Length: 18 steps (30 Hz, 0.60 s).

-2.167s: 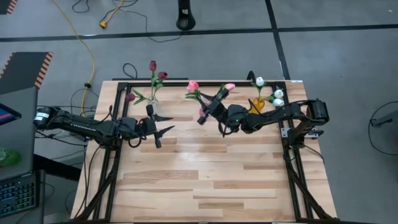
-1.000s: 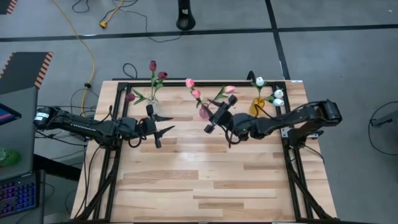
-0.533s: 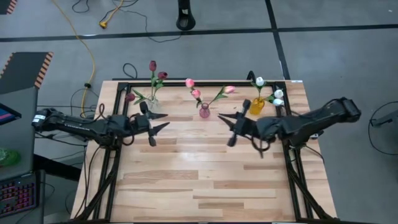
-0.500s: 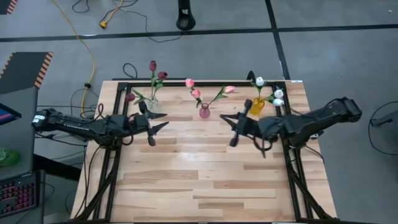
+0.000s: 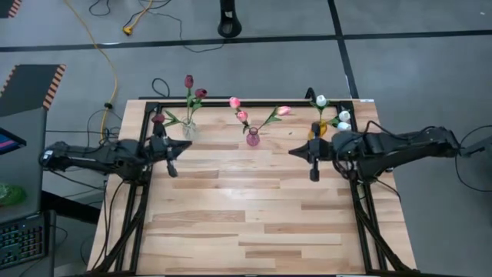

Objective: Sort flowers into vase by color
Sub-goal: Return to Home Position

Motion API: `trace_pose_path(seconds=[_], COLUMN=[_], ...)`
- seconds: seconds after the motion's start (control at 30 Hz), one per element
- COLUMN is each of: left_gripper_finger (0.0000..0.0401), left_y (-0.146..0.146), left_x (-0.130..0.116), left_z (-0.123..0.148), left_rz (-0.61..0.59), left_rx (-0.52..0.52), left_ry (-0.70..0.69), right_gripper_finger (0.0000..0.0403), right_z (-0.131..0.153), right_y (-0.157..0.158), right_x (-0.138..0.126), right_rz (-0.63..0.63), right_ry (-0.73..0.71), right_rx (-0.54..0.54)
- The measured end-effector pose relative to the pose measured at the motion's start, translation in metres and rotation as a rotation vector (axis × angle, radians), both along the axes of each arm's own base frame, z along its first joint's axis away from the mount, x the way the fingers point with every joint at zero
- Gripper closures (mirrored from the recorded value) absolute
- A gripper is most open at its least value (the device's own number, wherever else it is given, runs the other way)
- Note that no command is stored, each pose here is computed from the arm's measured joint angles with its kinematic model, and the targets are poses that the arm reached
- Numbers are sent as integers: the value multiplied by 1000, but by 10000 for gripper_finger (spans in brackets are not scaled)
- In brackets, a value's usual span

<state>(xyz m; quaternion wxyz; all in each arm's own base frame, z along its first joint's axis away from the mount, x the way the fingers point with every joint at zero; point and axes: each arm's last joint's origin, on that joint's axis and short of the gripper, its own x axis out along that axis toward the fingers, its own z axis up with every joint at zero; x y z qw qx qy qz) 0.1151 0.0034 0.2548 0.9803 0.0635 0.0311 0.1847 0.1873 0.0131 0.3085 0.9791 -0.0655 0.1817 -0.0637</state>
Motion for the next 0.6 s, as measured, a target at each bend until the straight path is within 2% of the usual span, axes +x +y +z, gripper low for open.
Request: trace_pose_path(seconds=[0.2, 0.3, 0.43, 0.6], left_gripper_finger=[401, 401, 401, 401], left_y=[0, 0, 0, 0], left_x=[-6, -6, -3, 1], left_z=[-2, -4, -19, -46], left_rz=[-1, -5, -4, -2], left_rx=[-8, -10, -23, -25], left_ry=[12, 21, 23, -31], right_gripper_finger=[386, 386, 383, 383], right_z=[-49, -72, -97, -115], right_y=[-3, -8, -16, -21], right_x=[-4, -11, -22, -33], right_rz=[94, 75, 16, 65], right_ry=[-63, -75, -103, -150], right_rx=[50, 70, 132, 171])
